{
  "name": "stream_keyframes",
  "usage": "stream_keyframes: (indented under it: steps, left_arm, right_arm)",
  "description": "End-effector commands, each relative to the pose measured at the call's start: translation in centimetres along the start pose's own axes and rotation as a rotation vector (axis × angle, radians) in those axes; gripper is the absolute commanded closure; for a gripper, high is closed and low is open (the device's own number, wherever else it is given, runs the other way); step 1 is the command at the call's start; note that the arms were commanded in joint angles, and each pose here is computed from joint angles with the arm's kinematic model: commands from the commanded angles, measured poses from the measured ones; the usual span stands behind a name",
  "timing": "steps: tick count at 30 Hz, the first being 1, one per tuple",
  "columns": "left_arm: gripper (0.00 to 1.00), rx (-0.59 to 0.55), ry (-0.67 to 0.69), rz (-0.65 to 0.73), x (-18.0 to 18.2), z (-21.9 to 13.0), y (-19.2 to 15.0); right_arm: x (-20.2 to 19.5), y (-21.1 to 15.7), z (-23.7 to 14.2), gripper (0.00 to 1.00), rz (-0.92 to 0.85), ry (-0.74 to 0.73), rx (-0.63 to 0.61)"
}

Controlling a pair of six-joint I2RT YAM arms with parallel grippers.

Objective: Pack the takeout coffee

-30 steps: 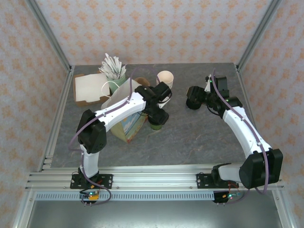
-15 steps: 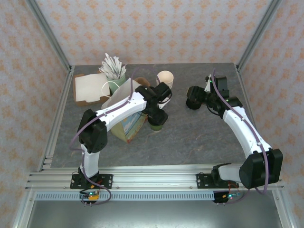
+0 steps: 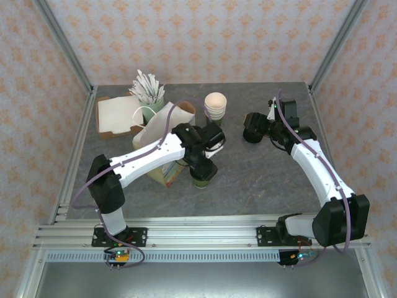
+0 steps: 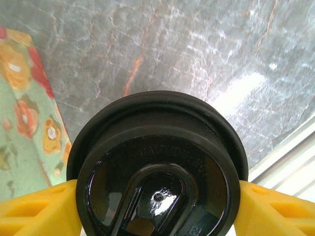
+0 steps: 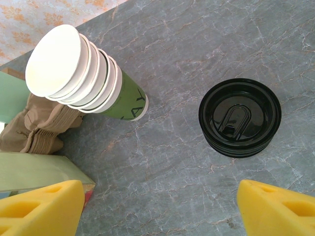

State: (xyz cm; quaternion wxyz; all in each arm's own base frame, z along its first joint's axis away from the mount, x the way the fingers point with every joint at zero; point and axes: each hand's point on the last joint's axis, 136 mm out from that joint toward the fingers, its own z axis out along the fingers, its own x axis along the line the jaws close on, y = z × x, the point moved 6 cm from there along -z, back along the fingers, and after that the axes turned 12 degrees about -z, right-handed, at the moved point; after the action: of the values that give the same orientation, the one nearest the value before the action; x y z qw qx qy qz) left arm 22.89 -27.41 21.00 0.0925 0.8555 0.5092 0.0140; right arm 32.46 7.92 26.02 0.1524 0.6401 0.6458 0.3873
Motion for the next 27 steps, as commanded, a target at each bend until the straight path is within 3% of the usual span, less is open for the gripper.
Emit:
stream_keyframes:
  steps: [1,9,27]
  left_arm:
    - [0.27,-0.007,-0.005,0.006,0.0,-0.2,-1.0]
    - [0.26,-0.020,-0.012,0.037,-0.8,1.0,-2.0]
    - [0.20,0.104,0.018,0.055,-0.5,1.3,-2.9]
  right_arm:
    - [0.2,0.4,0.0,0.18,0.001,0.012,-0.015]
    - [0.2,0.4,0.1,0.18,0.004,0.012,-0.009]
    - [0.2,0.0,0.4,0.18,0.010,0.019,0.000]
